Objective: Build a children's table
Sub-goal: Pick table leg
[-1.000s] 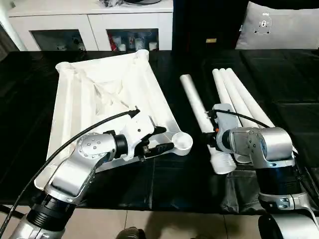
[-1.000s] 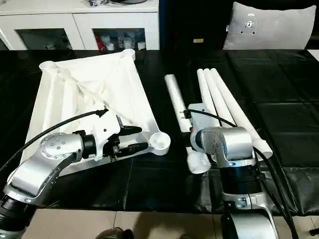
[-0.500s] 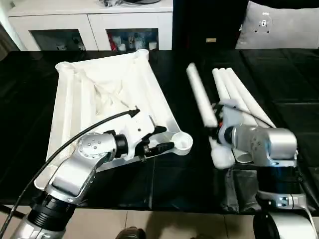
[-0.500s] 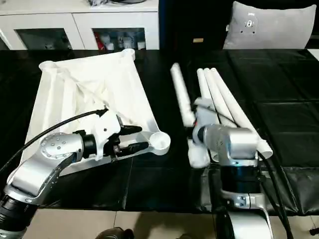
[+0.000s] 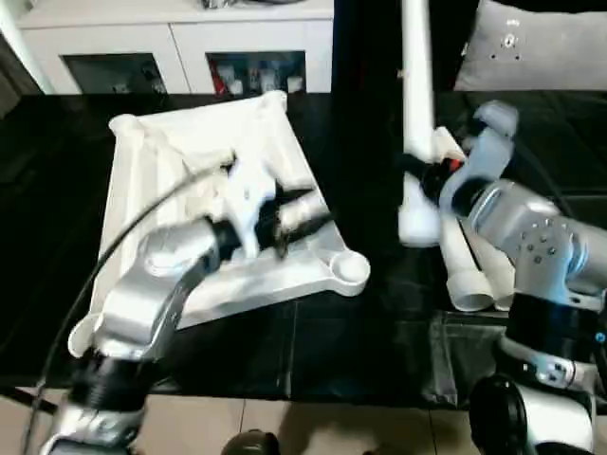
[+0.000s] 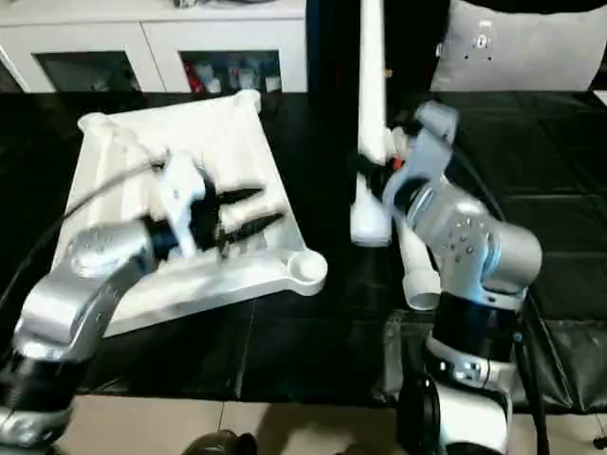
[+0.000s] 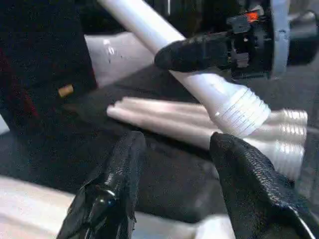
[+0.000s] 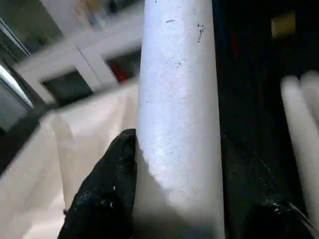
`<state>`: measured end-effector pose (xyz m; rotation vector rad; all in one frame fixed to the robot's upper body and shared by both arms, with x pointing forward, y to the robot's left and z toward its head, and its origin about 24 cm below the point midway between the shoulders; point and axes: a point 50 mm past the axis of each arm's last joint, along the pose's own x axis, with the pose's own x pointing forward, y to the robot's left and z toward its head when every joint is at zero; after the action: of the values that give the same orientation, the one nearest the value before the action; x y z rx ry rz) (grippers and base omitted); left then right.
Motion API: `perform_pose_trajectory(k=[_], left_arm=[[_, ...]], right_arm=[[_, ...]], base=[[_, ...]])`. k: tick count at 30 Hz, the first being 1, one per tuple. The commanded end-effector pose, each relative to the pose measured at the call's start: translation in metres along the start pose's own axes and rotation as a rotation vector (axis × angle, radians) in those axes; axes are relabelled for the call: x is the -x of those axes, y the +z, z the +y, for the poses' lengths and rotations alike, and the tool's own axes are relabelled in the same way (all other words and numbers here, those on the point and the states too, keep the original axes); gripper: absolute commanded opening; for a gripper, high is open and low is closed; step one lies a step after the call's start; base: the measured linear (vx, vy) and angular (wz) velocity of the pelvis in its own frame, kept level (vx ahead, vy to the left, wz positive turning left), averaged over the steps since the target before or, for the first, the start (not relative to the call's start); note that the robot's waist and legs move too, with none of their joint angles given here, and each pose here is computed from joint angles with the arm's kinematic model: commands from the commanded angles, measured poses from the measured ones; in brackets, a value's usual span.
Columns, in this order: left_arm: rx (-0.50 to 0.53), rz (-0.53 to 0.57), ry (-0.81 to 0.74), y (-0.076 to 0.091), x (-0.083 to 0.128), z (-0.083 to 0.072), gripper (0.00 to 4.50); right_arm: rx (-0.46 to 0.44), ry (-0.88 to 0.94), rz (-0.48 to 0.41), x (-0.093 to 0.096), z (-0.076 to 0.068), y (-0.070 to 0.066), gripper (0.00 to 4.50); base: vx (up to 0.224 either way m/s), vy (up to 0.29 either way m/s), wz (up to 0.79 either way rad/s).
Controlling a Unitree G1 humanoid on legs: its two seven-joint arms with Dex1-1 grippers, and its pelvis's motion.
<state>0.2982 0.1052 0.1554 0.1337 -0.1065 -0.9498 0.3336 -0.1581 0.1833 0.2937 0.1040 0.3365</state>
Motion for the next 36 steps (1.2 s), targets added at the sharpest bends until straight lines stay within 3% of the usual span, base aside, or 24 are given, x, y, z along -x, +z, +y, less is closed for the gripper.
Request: perform_pose_trajectory(k=[1, 2, 3, 6, 8, 9, 12, 13, 14, 15, 26, 29, 32, 36], left_arm=[[0.017, -0.007, 0.031, -0.001, 0.001, 0.004, 2.47], [0.028, -0.021, 0.04, 0.001, 0.0, 0.005, 2.47], [0.099, -0.073, 0.076, 0.008, -0.005, 0.008, 2.47], [0.2, -0.157, 0.117, 0.018, -0.01, 0.013, 2.47], [0.247, -0.19, 0.128, 0.022, -0.012, 0.014, 2.47], [0.29, -0.219, 0.135, 0.024, -0.013, 0.015, 2.76], [0.387, -0.288, 0.145, 0.031, -0.017, 0.016, 2.96], [0.387, -0.288, 0.145, 0.031, -0.017, 0.016, 3.08], [0.482, -0.353, 0.133, 0.039, -0.024, 0.014, 3.18], [0.514, -0.371, 0.123, 0.042, -0.027, 0.012, 3.22], [0.563, -0.395, 0.042, 0.052, -0.037, 0.004, 4.06], [0.572, -0.401, 0.03, 0.055, -0.039, 0.003, 4.36], [0.56, -0.398, 0.018, 0.058, -0.042, 0.0, 4.47], [0.5, -0.371, 0.039, 0.058, -0.045, -0.002, 4.5]], right_arm=[[0.023, 0.037, -0.026, 0.001, 0.004, 0.001, 1.86], [-0.044, 0.066, -0.024, 0.002, 0.004, -0.001, 1.86], [-0.171, 0.175, -0.073, 0.007, 0.003, -0.005, 1.86], [-0.282, 0.3, -0.116, 0.012, 0.002, -0.012, 1.86], [-0.311, 0.339, -0.13, 0.013, 0.002, -0.014, 1.86], [-0.332, 0.374, -0.145, 0.014, 0.003, -0.016, 1.86], [-0.362, 0.47, -0.157, 0.018, 0.007, -0.018, 1.86], [-0.362, 0.47, -0.157, 0.018, 0.007, -0.018, 1.86], [-0.363, 0.555, -0.15, 0.022, 0.014, -0.02, 1.86], [-0.359, 0.583, -0.147, 0.023, 0.016, -0.02, 1.86], [-0.279, 0.645, -0.141, 0.027, 0.022, -0.021, 1.86], [-0.213, 0.653, -0.134, 0.027, 0.026, -0.022, 1.86], [-0.065, 0.674, -0.102, 0.028, 0.037, -0.028, 1.86], [0.009, 0.671, -0.112, 0.026, 0.044, -0.031, 1.86]], base=[[0.0, 0.0, 0.0], [0.0, 0.0, 0.0], [0.0, 0.0, 0.0], [0.0, 0.0, 0.0], [0.0, 0.0, 0.0], [0.0, 0.0, 0.0], [0.0, 0.0, 0.0], [0.0, 0.0, 0.0], [0.0, 0.0, 0.0], [0.0, 0.0, 0.0], [0.0, 0.0, 0.0], [0.0, 0.0, 0.0], [0.0, 0.0, 0.0], [0.0, 0.0, 0.0]])
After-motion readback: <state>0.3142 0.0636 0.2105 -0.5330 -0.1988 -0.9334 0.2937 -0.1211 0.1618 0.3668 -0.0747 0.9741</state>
